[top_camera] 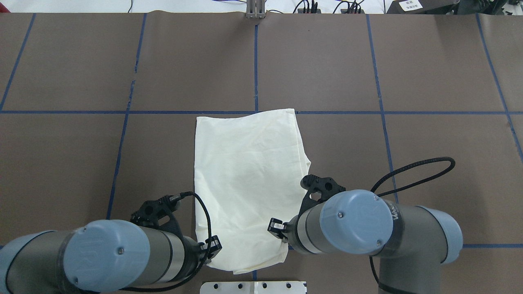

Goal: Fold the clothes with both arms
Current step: 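Lift the near edge with both grippers and fold it over toward the far edge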

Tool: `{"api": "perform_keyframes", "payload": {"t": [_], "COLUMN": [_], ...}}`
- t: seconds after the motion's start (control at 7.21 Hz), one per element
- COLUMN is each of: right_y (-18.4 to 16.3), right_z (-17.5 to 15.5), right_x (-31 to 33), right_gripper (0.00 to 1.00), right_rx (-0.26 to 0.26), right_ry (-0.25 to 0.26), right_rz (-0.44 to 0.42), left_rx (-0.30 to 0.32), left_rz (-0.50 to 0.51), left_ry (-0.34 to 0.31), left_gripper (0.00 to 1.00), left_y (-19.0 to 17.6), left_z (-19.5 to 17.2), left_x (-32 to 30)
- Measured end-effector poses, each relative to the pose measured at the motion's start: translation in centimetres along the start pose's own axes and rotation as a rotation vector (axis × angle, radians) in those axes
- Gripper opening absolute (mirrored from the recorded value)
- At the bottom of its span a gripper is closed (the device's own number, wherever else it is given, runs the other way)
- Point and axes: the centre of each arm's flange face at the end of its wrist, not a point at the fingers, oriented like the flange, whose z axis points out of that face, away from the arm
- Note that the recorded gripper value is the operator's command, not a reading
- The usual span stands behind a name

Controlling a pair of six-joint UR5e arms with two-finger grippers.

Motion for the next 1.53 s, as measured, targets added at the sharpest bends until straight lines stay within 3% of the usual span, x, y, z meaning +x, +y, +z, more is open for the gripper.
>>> {"api": "perform_keyframes", "payload": {"t": [0.28,0.69,0.97,1.25,1.39,1.53], "right_y": [-6.1,-13.9,-18.3,-22.6,-24.7,-26.7], "right_z": [-1.3,-0.1,2.4,5.7,6.9,7.9], "right_x": [-1.9,-5.2,-7.6,-10.3,-10.3,-9.9], "right_gripper": [0.0,0.0,0.0,0.04,0.9,1.0], "right_rx": [0.026,0.065,0.096,0.121,0.133,0.145], "right_ry": [-0.009,-0.005,-0.011,0.039,0.052,0.064], "right_rz": [0.022,0.057,0.081,0.1,0.11,0.119], "left_rx": [0.06,0.145,0.195,0.241,0.264,0.285], "left_rz": [0.034,0.033,0.016,0.028,0.036,0.033], "left_ry": [0.04,0.061,0.079,0.088,0.089,0.088], "left_gripper": [0.0,0.0,0.0,0.0,0.0,0.57], "left_y": [-4.8,-13.5,-19.1,-24.6,-26.9,-29.2], "left_z": [-2.1,-2.8,0.4,3.7,4.6,5.5], "left_x": [1.8,5.7,7.8,9.8,10.1,10.4]}}
